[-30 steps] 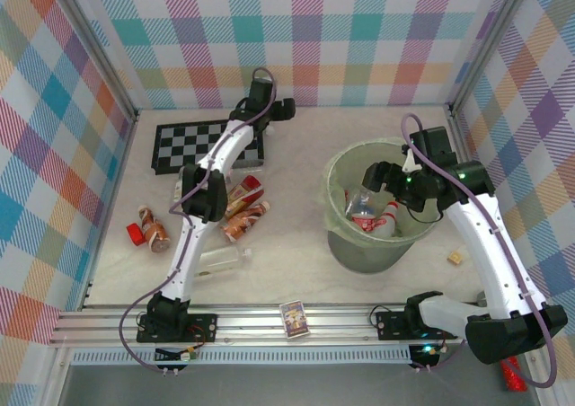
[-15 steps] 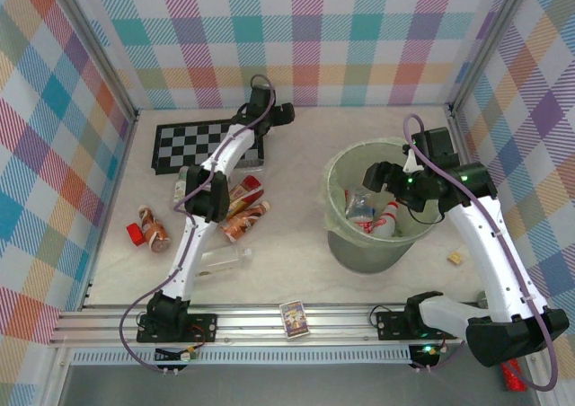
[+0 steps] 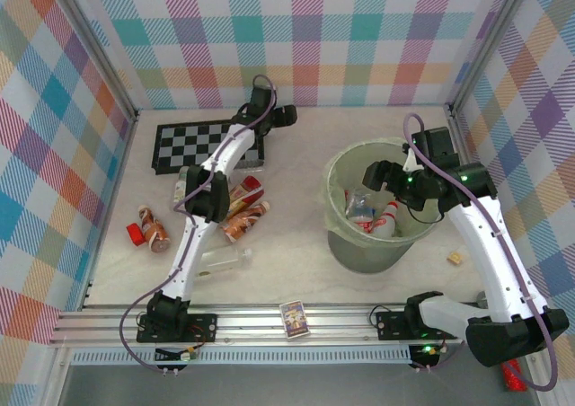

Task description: Put the plastic bottles in the bin

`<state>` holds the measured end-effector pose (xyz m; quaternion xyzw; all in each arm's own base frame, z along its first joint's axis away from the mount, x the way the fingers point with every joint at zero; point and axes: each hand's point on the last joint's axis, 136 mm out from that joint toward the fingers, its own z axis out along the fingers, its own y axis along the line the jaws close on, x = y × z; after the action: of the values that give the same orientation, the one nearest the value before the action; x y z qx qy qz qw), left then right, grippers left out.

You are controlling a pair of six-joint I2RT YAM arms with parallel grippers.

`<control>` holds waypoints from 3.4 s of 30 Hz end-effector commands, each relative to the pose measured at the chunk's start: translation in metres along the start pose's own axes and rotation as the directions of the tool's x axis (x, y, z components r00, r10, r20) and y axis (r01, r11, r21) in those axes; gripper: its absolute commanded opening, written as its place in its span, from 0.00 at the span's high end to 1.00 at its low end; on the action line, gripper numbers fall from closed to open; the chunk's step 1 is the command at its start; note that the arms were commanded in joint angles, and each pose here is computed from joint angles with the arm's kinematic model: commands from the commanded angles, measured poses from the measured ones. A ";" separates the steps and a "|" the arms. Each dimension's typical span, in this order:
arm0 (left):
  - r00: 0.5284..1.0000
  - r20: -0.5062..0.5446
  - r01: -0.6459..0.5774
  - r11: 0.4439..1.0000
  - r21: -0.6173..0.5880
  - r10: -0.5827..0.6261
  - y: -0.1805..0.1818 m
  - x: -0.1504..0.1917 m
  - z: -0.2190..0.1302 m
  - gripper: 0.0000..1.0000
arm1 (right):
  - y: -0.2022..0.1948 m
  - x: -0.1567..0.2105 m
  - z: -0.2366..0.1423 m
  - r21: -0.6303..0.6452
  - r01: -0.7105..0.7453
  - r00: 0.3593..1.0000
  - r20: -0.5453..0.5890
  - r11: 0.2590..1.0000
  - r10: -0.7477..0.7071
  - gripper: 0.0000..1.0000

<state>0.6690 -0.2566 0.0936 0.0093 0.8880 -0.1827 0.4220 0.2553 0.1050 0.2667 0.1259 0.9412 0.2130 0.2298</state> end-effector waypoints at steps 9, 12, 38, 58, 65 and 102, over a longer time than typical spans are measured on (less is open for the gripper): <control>0.972 -0.037 -0.236 0.954 -0.185 0.234 -0.034 -0.002 -0.056 0.09 | 0.004 0.001 0.000 -0.033 0.021 1.000 0.007 0.999 -0.020 0.12; 0.969 -0.088 -0.244 0.940 -0.237 0.229 -0.019 0.009 -0.057 0.09 | 0.004 0.000 -0.001 -0.034 0.025 1.000 0.009 0.999 -0.025 0.12; 0.993 -0.042 -0.117 0.960 -0.254 0.110 0.047 -0.024 -0.074 0.08 | 0.004 -0.001 -0.005 -0.033 0.033 0.999 0.026 0.999 -0.032 0.11; 0.984 -0.085 -0.171 0.966 -0.195 0.157 -0.007 0.008 -0.033 0.12 | 0.004 0.003 -0.003 -0.045 0.029 0.999 0.019 0.999 -0.028 0.11; 0.989 -0.106 -0.128 0.970 -0.207 0.107 0.008 0.025 -0.016 0.14 | 0.003 0.005 -0.002 -0.048 0.026 1.000 0.019 0.999 -0.025 0.11; 0.968 0.241 0.092 0.992 -0.084 -0.069 0.000 -0.061 -0.031 0.11 | -0.005 0.012 0.012 -0.041 0.022 1.000 0.003 0.999 -0.022 0.11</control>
<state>0.6675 -0.2292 0.1099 -0.0875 0.8755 -0.1284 0.4576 0.2518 0.1072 0.2497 0.1206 0.9398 0.2220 0.2302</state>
